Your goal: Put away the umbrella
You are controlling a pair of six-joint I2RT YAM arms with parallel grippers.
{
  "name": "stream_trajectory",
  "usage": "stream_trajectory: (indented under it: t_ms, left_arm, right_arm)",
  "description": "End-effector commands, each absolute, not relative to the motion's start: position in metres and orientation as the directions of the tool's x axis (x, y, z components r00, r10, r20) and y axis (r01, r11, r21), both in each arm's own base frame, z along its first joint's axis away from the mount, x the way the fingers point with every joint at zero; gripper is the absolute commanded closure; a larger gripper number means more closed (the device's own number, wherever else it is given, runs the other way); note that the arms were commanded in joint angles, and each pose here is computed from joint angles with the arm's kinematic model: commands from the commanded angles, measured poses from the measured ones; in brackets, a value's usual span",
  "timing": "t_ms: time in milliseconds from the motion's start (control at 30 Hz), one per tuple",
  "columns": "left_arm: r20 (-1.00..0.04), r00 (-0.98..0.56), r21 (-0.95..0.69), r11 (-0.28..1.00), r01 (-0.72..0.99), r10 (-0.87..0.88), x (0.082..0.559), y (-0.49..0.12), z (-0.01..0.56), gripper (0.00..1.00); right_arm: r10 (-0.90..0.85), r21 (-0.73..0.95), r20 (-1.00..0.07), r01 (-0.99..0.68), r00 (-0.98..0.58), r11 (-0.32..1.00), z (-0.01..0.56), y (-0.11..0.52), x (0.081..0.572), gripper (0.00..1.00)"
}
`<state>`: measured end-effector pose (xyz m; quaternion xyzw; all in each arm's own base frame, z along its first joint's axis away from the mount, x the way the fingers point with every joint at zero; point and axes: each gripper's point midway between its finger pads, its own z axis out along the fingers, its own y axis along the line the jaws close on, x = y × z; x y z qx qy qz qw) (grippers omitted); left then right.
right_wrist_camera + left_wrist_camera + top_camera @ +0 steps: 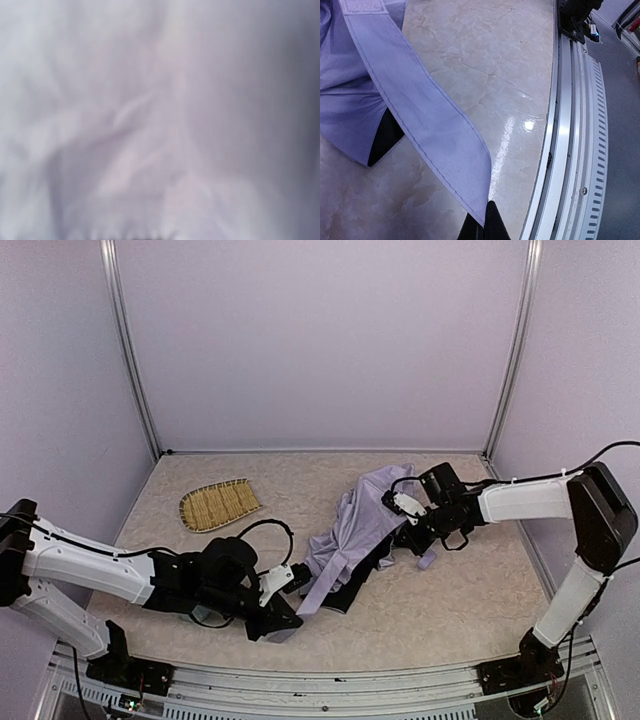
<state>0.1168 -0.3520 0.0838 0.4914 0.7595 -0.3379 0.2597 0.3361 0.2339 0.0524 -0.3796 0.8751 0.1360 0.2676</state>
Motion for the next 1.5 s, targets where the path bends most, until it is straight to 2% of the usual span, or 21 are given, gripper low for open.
stream_trajectory:
  t_ms: [0,200,367,567,833,1067,1300,1467]
  left_arm:
    - [-0.756,-0.369,-0.226,0.313,0.923,0.541,0.13,-0.345,0.097,1.0]
    - [-0.776,-0.338,-0.15,0.365,0.919,0.533,0.156,-0.332,0.102,1.0]
    - [-0.783,-0.311,-0.083,0.404,0.911,0.539,0.198,-0.334,0.092,1.0]
    - [-0.787,-0.285,0.029,0.493,0.87,0.548,0.272,-0.355,0.086,1.0]
    - [-0.86,-0.155,0.143,0.522,0.841,0.486,0.342,-0.388,0.113,1.0]
    - [-0.883,-0.01,0.232,0.455,0.859,0.469,0.365,-0.415,0.124,1.0]
    - [-0.886,0.033,0.271,0.46,0.846,0.463,0.39,-0.407,0.128,1.0]
    - [-0.877,0.062,0.292,0.426,0.856,0.476,0.386,-0.413,0.125,1.0]
  right_arm:
    - [-0.49,0.018,-0.767,-0.778,-0.413,0.628,0.122,0.237,0.354,1.0]
    - [-0.465,-0.016,-0.849,-0.868,-0.251,0.497,0.174,0.241,0.326,1.0]
    - [-0.408,-0.03,-0.907,-0.949,-0.107,0.315,0.216,0.258,0.282,1.0]
    - [-0.461,-0.093,-0.887,-0.981,0.003,0.172,0.23,0.27,0.234,1.0]
    - [-0.592,-0.153,-0.801,-0.987,0.091,0.056,0.193,0.274,0.18,1.0]
    - [-0.696,-0.16,-0.706,-0.987,0.133,-0.025,0.146,0.283,0.159,1.0]
    - [-0.753,-0.13,-0.643,-0.989,0.139,-0.072,0.107,0.279,0.147,1.0]
    - [-0.799,-0.047,-0.595,-0.997,0.083,-0.069,0.076,0.283,0.149,1.0]
